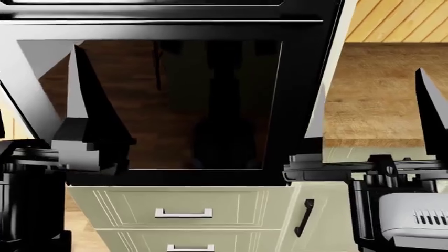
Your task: Preheat the oven by turning the temperature knob.
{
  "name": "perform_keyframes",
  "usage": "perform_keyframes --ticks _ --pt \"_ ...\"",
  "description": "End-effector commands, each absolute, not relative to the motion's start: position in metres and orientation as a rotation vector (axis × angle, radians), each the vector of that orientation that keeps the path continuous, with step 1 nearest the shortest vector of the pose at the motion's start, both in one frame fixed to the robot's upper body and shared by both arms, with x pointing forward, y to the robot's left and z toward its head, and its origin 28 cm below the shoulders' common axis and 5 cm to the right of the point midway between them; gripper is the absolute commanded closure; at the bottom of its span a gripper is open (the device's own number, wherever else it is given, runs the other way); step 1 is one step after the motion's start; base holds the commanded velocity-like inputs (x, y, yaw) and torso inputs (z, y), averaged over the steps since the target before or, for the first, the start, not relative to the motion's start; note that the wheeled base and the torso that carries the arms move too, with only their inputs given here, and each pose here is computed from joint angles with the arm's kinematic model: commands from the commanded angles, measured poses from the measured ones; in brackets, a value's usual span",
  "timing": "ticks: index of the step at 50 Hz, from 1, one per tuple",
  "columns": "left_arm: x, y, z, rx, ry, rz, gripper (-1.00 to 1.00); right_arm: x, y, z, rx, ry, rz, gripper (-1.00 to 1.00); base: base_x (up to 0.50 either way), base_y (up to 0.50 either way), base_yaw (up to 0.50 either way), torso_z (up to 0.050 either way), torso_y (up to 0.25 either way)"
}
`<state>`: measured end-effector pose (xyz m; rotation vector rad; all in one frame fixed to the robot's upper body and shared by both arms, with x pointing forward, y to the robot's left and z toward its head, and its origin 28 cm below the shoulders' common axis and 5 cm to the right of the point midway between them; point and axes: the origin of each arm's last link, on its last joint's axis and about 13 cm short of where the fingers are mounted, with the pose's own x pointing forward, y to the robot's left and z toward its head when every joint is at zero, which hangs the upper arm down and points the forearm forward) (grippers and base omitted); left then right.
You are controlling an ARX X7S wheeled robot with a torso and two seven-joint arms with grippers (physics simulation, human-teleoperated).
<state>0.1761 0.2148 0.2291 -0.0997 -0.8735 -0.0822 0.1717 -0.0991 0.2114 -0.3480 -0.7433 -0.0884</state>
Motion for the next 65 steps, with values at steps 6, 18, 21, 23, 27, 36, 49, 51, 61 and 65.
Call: perform_keyframes --ticks 6,18,21,23,27,36,49,51,61,65 --pt "0.175 0.214 0.231 -0.106 -0.874 -0.071 -1.0 0.171 -0.1 0.212 -0.333 -0.746 -0.088 -1.0 0.5 0.0 0.0 0.0 0.0" --pt "0.174 0.216 0.234 -0.104 -0.875 -0.06 -1.0 0.171 -0.098 0.213 -0.382 -0.719 -0.11 -1.0 0.0 0.0 0.0 0.0 0.0" --pt "0.173 0.215 0.234 -0.105 -0.865 -0.066 -1.0 0.17 -0.099 0.216 -0.406 -0.702 -0.117 -1.0 0.0 0.0 0.0 0.0 0.0" --pt "0.173 0.215 0.235 -0.107 -0.861 -0.069 -1.0 0.169 -0.098 0.216 -0.414 -0.698 -0.121 -1.0 0.0 0.0 0.0 0.0 0.0" --pt "0.173 0.214 0.234 -0.108 -0.851 -0.074 -1.0 0.17 -0.1 0.22 -0.435 -0.679 -0.138 -1.0 0.0 0.0 0.0 0.0 0.0" --pt "0.172 0.216 0.236 -0.111 -0.849 -0.066 -1.0 0.181 -0.099 0.247 -0.619 -0.614 -0.166 -1.0 0.0 0.0 0.0 0.0 0.0" --pt "0.175 0.216 0.234 -0.113 -0.841 -0.063 -1.0 0.194 -0.105 0.283 -0.842 -0.602 -0.187 -1.0 0.0 0.0 0.0 0.0 0.0" --pt "0.174 0.216 0.234 -0.111 -0.84 -0.064 -1.0 0.198 -0.106 0.286 -0.887 -0.595 -0.19 -1.0 0.0 0.0 0.0 0.0 0.0" --pt "0.173 0.215 0.233 -0.107 -0.837 -0.069 -1.0 0.211 -0.109 0.283 -1.102 -0.518 -0.167 -1.0 0.0 0.0 0.0 0.0 0.0" --pt "0.173 0.214 0.232 -0.106 -0.837 -0.07 -1.0 0.214 -0.109 0.281 -1.164 -0.491 -0.133 -1.0 0.0 0.0 0.0 0.0 0.0"
